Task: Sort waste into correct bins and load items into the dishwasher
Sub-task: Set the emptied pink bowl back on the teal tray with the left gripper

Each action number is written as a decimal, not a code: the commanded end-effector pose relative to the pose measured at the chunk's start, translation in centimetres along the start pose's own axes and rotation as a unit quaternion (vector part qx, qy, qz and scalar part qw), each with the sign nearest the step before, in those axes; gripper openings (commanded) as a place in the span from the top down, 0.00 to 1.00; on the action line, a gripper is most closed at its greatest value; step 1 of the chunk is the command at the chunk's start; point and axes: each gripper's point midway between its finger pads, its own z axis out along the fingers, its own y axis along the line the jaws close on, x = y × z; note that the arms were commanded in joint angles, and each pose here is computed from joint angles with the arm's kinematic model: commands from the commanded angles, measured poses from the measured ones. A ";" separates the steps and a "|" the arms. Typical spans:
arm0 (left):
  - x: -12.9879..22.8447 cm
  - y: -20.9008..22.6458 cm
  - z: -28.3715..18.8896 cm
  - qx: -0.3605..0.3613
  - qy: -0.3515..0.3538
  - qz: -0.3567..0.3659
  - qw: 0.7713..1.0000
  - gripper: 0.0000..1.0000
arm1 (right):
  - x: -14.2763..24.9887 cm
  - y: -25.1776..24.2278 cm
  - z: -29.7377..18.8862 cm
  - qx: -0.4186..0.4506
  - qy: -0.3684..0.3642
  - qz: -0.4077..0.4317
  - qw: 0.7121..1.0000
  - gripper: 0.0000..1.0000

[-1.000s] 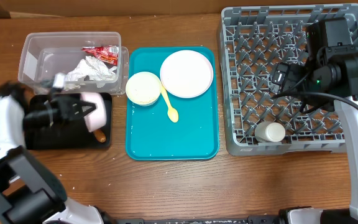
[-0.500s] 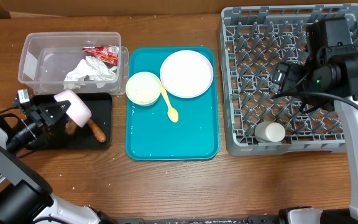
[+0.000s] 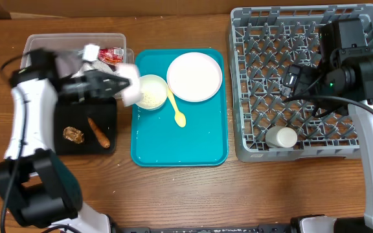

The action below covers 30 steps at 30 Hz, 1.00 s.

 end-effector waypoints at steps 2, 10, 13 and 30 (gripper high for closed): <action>0.6 2.0 7.0 -0.247 0.103 0.151 0.952 0.96 | -0.4 0.1 -0.5 -0.001 -0.014 -0.003 1.000 0.00; 8.4 2.1 18.0 -0.381 0.274 0.372 0.801 0.96 | -0.4 0.1 -0.5 -0.001 -0.013 -0.004 1.000 0.00; 12.1 3.0 18.9 -0.375 0.336 0.357 0.787 0.96 | -0.4 0.0 -0.5 -0.001 -0.013 -0.004 1.000 0.00; 16.1 2.3 20.0 -0.352 0.428 0.326 0.766 0.67 | -0.6 0.1 -0.5 -0.002 -0.016 -0.003 1.000 0.00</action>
